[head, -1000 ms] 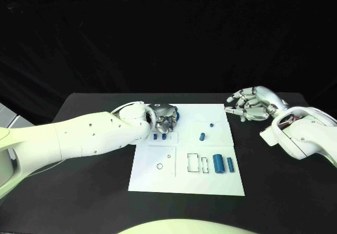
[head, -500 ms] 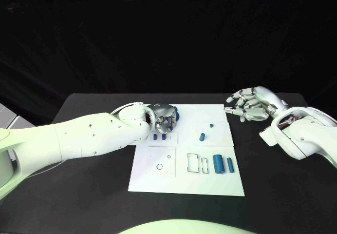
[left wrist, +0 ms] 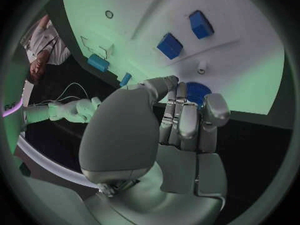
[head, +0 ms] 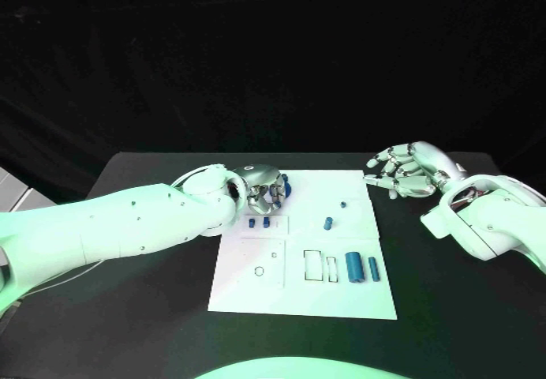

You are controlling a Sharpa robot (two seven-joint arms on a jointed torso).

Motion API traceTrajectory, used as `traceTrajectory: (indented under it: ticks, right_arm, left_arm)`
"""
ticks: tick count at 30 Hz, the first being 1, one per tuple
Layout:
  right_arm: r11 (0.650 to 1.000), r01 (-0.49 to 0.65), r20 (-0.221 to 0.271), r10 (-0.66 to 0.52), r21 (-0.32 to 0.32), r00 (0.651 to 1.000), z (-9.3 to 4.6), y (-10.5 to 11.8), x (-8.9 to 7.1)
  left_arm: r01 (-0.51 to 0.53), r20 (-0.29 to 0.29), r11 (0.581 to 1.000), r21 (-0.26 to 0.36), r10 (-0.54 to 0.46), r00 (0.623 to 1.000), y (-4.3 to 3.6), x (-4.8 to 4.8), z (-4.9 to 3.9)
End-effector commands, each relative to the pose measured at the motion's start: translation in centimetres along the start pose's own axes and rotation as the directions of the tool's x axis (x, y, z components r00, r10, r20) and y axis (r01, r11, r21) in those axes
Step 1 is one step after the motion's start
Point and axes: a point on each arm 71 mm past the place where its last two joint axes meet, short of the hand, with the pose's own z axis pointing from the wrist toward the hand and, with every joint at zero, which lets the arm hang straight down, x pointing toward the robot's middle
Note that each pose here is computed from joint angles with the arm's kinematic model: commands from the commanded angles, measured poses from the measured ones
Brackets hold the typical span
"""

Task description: Assemble the parts on the task board

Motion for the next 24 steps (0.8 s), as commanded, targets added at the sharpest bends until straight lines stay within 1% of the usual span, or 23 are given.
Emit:
traceTrajectory:
  ticks: [1,2,3,9,13,18,24]
  right_arm:
    - [1.0,0.001,-0.007,-0.001,-0.012,1.0,-0.1,0.1,0.1]
    - [1.0,0.001,-0.007,-0.001,-0.011,1.0,-0.1,0.1,0.0]
    - [1.0,0.001,-0.007,-0.001,-0.011,1.0,-0.1,0.1,0.0]
    - [1.0,0.001,-0.006,-0.001,-0.007,1.0,-0.2,0.0,-0.1]
    - [1.0,0.001,-0.005,-0.001,-0.006,1.0,-0.2,-0.1,-0.1]
    - [1.0,0.001,-0.005,-0.001,-0.007,1.0,-0.2,-0.1,-0.1]
    - [1.0,0.001,-0.004,-0.001,-0.007,1.0,-0.2,-0.1,-0.1]
  left_arm:
    - [0.064,-0.019,0.998,0.001,-0.064,0.998,0.2,-0.2,-0.56]
    - [0.068,-0.026,0.998,-0.005,-0.068,0.997,0.44,-0.26,-0.77]
    - [0.069,-0.027,0.998,-0.006,-0.069,0.997,0.48,-0.28,-0.81]
    - [0.073,-0.051,0.996,-0.047,-0.075,0.996,2.03,-0.51,-1.77]
    - [0.066,-0.05,0.996,-0.068,-0.069,0.996,2.89,-0.66,-2.13]
    - [0.058,-0.054,0.995,-0.079,-0.063,0.997,3.38,-0.72,-2.37]
    - [0.055,-0.061,0.995,-0.079,-0.06,0.996,3.42,-0.67,-2.37]
